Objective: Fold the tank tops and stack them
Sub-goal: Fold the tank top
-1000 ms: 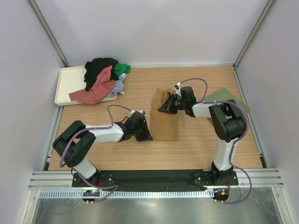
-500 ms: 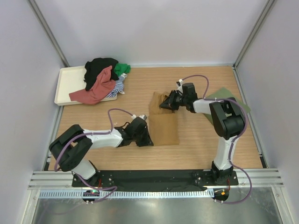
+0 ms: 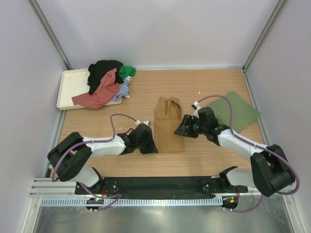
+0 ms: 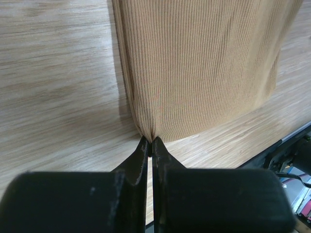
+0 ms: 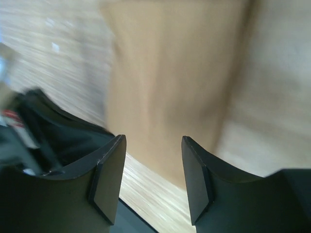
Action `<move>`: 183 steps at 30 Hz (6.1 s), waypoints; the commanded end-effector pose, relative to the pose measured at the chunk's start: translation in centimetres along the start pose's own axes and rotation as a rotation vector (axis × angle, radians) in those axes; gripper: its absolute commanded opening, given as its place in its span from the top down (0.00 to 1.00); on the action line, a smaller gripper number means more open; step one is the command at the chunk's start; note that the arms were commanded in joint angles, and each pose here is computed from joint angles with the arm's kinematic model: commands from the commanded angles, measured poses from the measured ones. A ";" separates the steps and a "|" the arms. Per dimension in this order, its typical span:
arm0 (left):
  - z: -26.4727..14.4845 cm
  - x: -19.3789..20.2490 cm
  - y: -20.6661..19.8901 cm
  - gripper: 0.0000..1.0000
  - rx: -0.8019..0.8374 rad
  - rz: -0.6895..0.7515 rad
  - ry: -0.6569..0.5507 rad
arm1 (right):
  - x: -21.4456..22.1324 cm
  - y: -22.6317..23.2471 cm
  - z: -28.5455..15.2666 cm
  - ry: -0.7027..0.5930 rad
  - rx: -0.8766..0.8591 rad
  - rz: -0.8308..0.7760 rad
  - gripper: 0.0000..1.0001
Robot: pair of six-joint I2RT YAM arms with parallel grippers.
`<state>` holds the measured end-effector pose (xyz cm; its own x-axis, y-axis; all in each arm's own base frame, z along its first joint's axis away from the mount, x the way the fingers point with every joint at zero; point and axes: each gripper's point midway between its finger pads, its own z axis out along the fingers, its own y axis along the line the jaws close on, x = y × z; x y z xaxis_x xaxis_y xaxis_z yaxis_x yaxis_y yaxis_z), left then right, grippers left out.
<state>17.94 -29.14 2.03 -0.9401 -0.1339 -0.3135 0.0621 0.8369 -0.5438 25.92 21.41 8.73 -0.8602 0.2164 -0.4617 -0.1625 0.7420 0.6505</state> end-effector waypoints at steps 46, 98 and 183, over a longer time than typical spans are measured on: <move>-9.2 6.2 -7.5 1.00 0.069 0.151 0.024 | 7.4 1.1 -10.3 0.090 0.119 0.030 0.98; -11.1 3.5 -13.9 0.96 0.340 0.034 0.098 | -3.4 4.8 -10.2 -0.102 0.249 -0.087 0.98; -3.1 -23.6 -0.3 0.36 0.211 -0.147 -0.083 | -12.4 -2.8 7.8 -0.169 0.080 0.066 0.32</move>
<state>40.49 -24.72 10.97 -0.9149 -0.3262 -0.2379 -0.0405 0.6605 -0.7498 41.35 19.54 5.31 -0.7826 0.3730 -0.4985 0.0448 0.8324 0.5524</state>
